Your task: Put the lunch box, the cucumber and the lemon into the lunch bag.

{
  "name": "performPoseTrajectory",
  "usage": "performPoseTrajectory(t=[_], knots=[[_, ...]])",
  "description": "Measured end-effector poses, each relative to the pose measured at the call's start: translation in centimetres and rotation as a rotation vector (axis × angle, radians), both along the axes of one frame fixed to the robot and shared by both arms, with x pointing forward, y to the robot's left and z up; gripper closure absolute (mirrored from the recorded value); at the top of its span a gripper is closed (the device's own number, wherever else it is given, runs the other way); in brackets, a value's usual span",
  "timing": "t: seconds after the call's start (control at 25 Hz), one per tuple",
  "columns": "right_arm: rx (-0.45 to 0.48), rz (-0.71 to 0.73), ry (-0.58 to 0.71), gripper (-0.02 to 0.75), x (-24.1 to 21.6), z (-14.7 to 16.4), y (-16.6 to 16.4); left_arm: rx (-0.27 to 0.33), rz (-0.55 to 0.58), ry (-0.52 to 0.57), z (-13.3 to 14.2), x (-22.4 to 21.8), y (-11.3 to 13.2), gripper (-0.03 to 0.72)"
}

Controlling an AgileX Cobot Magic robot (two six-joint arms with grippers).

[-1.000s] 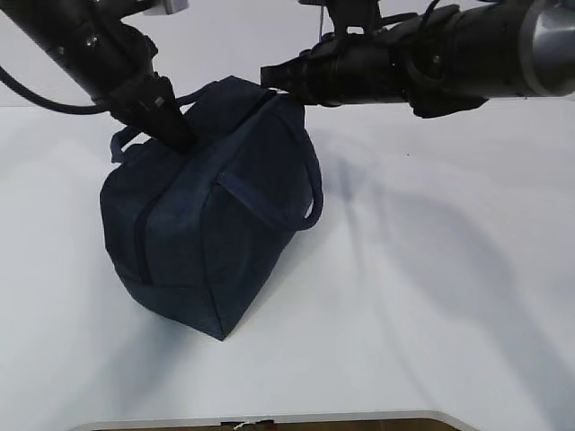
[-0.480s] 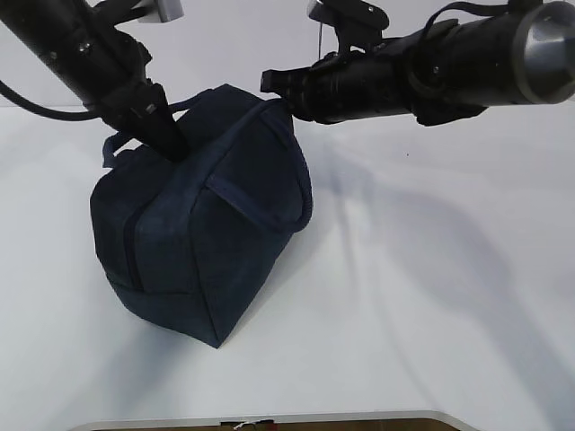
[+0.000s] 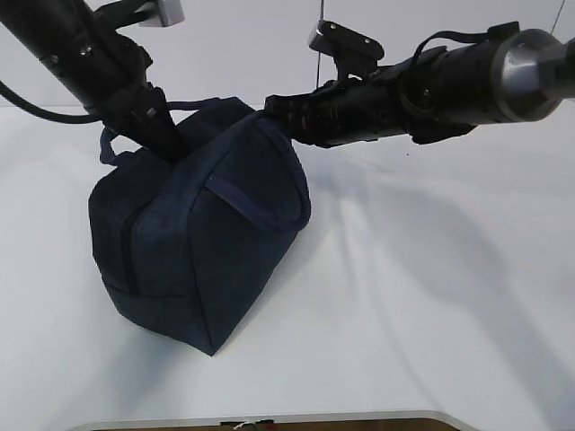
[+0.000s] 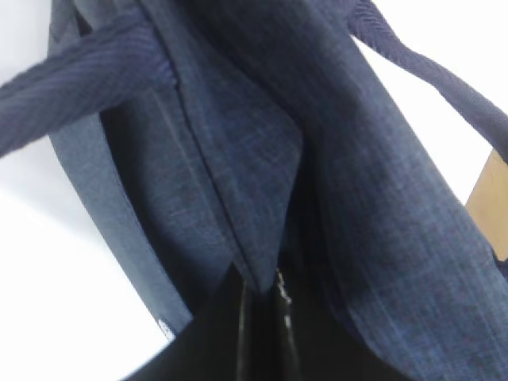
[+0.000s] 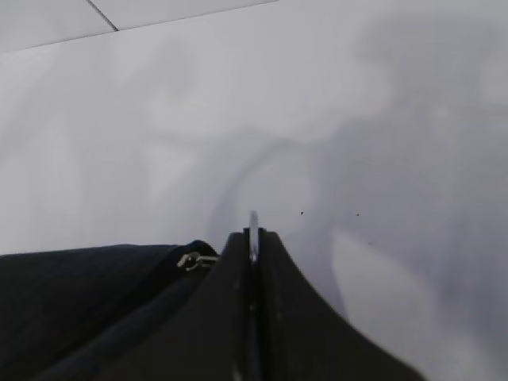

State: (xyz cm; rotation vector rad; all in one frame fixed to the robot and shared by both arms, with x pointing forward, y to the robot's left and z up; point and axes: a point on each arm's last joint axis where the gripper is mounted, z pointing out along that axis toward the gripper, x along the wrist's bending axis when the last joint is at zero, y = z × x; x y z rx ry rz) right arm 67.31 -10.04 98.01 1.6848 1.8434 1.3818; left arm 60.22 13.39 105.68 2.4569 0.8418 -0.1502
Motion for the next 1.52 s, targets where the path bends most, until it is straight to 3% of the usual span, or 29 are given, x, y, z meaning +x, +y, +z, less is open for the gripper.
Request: performPoseTrajectory(t=[0.36, 0.48, 0.68, 0.8, 1.04, 1.52], knots=[[0.027, 0.033, -0.026, 0.733, -0.5, 2.1, 0.0, 0.001, 0.013, 0.014, 0.0, 0.0, 0.0, 0.676], [0.039, 0.058, -0.032, 0.733, -0.9, 2.8, 0.1, -0.001, 0.023, 0.015, 0.1, 0.0, 0.0, 0.594], [0.049, 0.085, -0.024, 0.733, -1.1, 3.0, 0.2, -0.032, 0.066, -0.034, 2.2, 0.7, -0.2, 0.376], [0.051, 0.091, -0.021, 0.733, -1.1, 3.0, 0.2, -0.049, 0.083, -0.072, 3.5, 1.0, -0.3, 0.307], [0.051, 0.097, -0.019, 0.733, -1.1, 3.0, 0.3, -0.077, 0.112, -0.149, 4.7, 1.8, -0.5, 0.289], [0.051, 0.096, -0.019, 0.733, -1.1, 3.0, 0.2, -0.119, 0.146, -0.101, 1.0, 5.0, -1.9, 0.288]])
